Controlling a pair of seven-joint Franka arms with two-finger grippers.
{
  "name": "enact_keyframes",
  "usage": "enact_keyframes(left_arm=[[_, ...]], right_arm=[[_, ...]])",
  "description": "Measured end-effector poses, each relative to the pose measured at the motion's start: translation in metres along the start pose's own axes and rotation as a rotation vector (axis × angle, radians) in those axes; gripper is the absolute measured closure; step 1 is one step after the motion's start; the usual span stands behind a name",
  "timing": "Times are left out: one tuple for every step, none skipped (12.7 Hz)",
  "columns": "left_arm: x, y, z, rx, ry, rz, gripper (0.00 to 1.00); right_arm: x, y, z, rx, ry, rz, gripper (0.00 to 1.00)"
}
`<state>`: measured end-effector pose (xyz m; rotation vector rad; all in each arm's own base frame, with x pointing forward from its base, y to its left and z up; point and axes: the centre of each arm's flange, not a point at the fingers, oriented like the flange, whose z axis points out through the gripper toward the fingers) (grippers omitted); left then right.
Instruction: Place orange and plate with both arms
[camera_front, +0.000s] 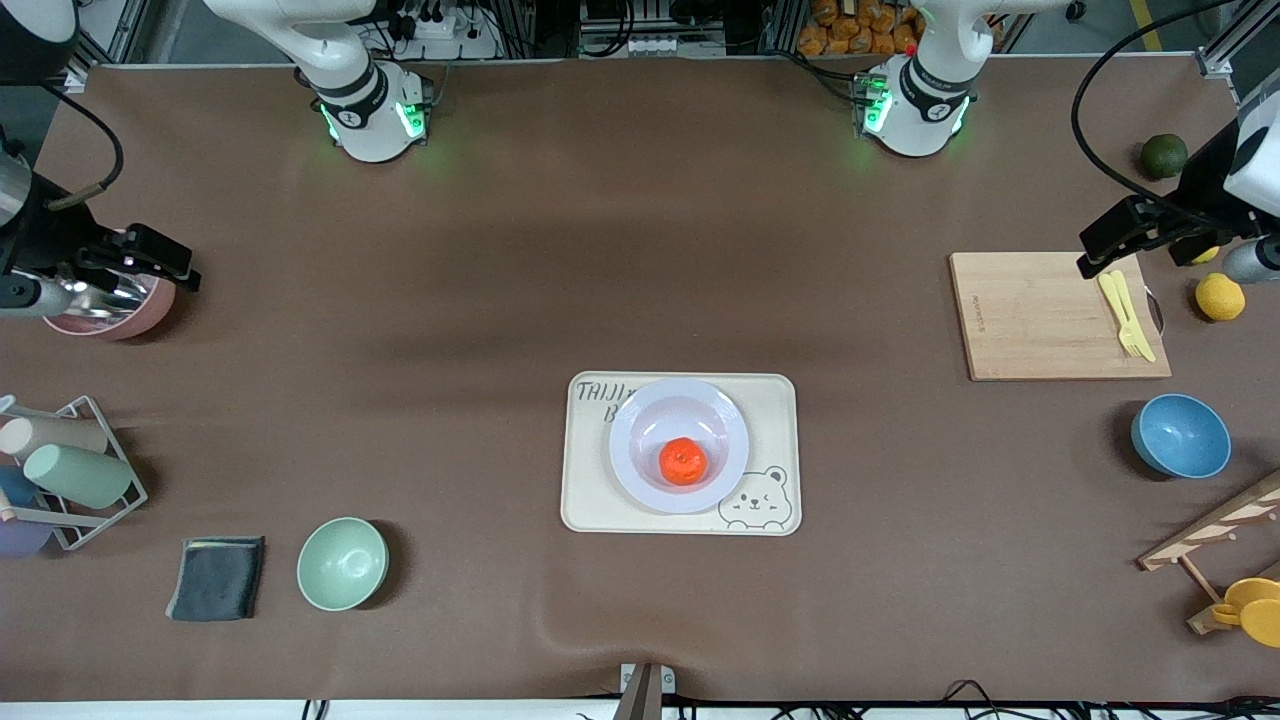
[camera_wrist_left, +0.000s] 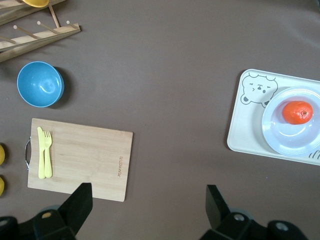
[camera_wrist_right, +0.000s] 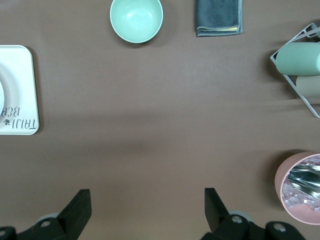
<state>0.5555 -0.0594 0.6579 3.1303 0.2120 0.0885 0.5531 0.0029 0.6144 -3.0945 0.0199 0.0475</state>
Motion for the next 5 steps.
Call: enact_keyframes(left_arm=[[0.0,0.0,0.0,0.0,0.0,0.013,0.0],[0.0,0.0,0.0,0.0,0.0,0.02,0.0],[0.0,0.0,0.0,0.0,0.0,0.024,0.0],[0.0,0.0,0.0,0.0,0.0,0.025,0.0],[0.0,0.0,0.0,0.0,0.0,0.025,0.0]], right_arm=[[-0.002,0.0,-0.009,-0.005,0.006,-0.002,0.0],[-0.003,-0.001,-0.016,-0.011,0.016,-0.003,0.0],[-0.003,-0.001,-0.02,-0.015,0.024,-0.004,0.0],[-0.003,-0.001,-0.021,-0.017,0.026,-0.004,0.0],[-0.003,-0.001,-0.02,-0.018,0.026,-0.005,0.0]])
